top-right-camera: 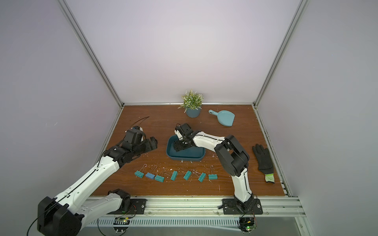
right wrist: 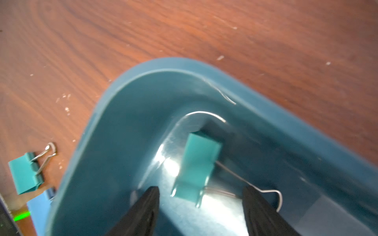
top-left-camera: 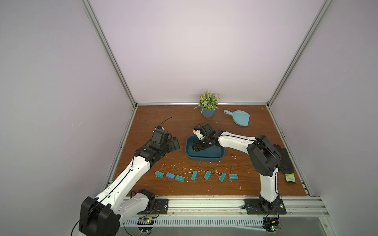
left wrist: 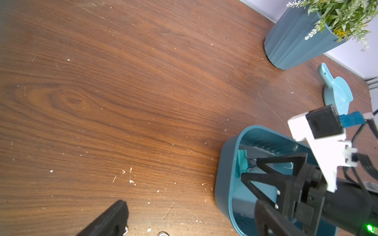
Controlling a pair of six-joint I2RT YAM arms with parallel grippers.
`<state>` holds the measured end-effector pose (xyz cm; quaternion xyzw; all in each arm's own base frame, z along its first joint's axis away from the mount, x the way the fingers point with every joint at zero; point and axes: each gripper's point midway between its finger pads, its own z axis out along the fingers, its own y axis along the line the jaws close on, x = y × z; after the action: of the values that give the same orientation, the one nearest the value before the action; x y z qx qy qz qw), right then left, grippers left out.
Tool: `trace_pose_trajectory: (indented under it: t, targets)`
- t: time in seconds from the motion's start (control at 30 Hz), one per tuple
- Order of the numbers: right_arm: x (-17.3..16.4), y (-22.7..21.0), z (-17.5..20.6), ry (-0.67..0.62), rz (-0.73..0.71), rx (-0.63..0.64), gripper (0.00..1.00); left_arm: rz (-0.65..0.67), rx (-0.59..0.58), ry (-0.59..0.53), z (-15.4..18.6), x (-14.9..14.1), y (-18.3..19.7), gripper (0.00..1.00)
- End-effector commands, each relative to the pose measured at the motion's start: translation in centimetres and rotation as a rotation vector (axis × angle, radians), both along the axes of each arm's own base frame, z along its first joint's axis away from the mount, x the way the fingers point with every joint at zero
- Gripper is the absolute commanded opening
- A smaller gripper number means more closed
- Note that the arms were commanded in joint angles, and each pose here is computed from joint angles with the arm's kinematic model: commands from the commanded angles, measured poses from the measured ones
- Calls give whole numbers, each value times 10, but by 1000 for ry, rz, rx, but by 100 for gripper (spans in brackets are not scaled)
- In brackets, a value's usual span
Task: Take out the binder clips from the storage box
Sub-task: Pick up the binder clip from the storage box.
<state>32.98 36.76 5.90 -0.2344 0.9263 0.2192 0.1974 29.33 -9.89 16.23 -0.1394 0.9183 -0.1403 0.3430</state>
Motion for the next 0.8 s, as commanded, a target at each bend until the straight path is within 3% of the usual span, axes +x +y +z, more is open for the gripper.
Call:
trace_pose_trajectory:
  t: [0.0,0.13,0.37,0.77]
  targets:
    - [-1,-1,33,-70,3,15,71,20,8,17,-5,-7,7,100]
    - [9,-11,44,-131,-12,-30,68,19,4,14,-5,-8,7,100]
    - [25,-20,26,-186,81,-139,50,15,-4,12,-4,-10,7,100]
    - [28,-25,4,-218,175,-230,43,30,-3,1,-1,-14,11,100]
